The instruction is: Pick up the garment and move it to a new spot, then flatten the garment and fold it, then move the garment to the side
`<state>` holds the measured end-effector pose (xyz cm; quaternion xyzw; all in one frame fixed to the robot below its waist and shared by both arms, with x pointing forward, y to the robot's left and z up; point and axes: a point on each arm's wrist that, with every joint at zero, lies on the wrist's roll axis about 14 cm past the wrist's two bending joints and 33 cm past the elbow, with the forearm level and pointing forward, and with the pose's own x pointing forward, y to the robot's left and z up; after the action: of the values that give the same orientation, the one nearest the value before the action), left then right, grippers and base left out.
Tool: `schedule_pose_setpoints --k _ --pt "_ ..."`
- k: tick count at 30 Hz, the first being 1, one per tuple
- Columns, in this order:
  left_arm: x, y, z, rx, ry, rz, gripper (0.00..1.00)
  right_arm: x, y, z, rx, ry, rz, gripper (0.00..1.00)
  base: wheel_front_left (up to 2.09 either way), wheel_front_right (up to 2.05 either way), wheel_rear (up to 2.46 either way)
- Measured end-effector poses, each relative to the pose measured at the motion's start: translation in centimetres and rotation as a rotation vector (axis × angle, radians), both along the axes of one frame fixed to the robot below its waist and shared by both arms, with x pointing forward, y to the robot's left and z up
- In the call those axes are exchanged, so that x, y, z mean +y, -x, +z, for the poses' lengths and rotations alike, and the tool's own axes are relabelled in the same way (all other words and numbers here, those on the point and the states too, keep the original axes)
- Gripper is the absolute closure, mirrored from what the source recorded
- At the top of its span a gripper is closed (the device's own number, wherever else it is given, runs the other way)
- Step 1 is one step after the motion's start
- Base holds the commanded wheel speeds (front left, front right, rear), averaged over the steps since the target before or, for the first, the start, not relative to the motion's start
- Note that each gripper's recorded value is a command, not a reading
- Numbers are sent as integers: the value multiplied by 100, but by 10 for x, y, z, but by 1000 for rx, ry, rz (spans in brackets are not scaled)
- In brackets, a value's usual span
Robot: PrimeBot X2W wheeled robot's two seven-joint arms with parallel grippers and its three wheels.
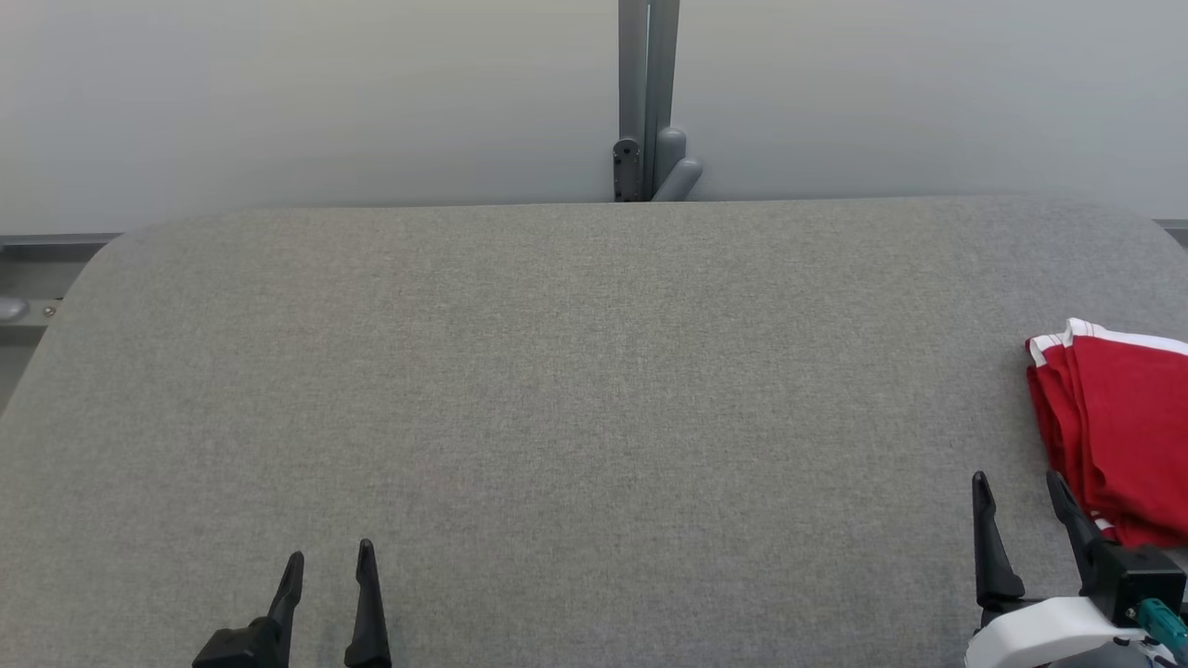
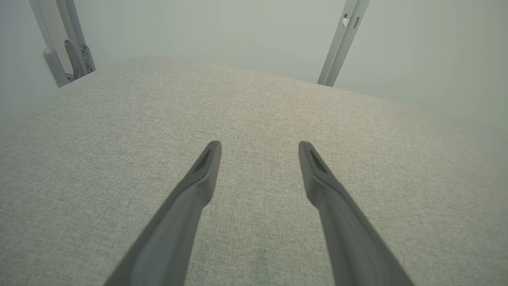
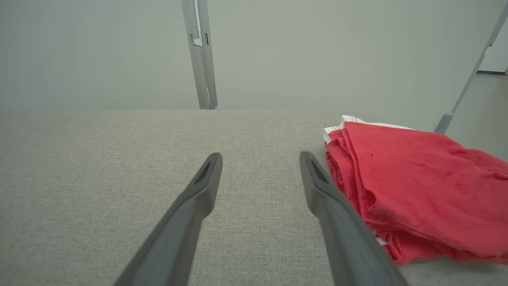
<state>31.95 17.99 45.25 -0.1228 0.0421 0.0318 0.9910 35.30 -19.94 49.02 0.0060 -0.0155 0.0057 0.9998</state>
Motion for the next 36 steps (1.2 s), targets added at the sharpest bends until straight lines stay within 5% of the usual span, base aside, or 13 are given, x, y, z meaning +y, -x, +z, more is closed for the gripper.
schedule_pose_setpoints --k 6,7,15,36 --pt "0 -1 0 0 2 -4 0 0 0 0 -1 0 1 0 0 0 0" --pt "0 -1 0 0 2 -5 100 1 0 1 -2 1 2 100 0 0 0" --pt "-3 11 -26 91 17 -8 100 3 9 -28 93 -31 -3 100 0 0 0" --pt "13 -5 -21 102 364 88 100 -5 -1 -26 108 -448 -81 100 0 0 0"
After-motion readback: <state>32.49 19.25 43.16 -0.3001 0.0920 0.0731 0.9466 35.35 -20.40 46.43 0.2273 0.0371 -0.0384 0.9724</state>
